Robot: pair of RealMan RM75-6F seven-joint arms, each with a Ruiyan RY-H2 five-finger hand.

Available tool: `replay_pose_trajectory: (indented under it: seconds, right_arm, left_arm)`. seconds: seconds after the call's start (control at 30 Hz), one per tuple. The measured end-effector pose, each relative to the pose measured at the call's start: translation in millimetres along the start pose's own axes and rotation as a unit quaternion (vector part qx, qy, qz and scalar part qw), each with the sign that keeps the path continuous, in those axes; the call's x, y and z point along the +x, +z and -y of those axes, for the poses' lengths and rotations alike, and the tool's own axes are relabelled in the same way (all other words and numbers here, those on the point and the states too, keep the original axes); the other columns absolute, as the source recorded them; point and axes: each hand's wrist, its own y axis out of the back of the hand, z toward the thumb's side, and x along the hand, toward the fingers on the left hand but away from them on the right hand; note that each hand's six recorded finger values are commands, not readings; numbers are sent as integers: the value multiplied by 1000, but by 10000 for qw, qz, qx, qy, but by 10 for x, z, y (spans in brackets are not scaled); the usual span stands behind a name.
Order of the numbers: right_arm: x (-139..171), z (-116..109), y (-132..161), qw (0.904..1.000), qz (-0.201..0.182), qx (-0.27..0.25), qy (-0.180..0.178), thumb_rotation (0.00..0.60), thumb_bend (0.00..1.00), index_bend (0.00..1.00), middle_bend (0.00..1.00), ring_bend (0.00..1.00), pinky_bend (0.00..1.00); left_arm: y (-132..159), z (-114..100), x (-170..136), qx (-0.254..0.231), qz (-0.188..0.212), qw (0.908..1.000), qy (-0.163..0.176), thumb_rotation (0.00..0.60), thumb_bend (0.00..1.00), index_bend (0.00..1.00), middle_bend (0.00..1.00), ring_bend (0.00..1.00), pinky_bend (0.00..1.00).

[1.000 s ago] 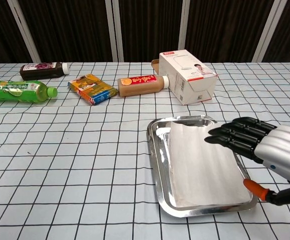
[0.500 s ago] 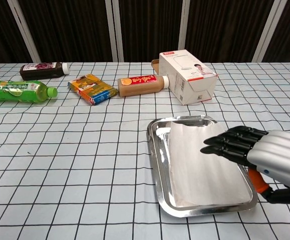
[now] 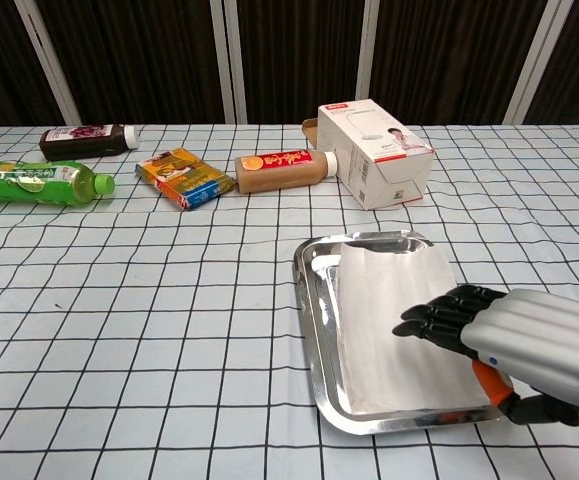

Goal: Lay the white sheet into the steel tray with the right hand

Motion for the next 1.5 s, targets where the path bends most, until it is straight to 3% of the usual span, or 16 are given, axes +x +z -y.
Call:
replay_pose_trajectory:
  seconds: [0.67, 1.5]
  right_arm:
    - [-7, 151, 26, 9992, 80, -41, 393, 600, 1000, 0, 45, 0, 0]
    - [-13, 153, 24, 9987, -245, 367, 260, 600, 1000, 0, 45, 0, 0]
  left_arm:
    - [3, 1, 1, 8, -5, 10000, 2, 600, 0, 0, 0, 0, 0]
    - [2, 3, 5, 32, -17, 10000, 17, 600, 0, 0, 0, 0, 0]
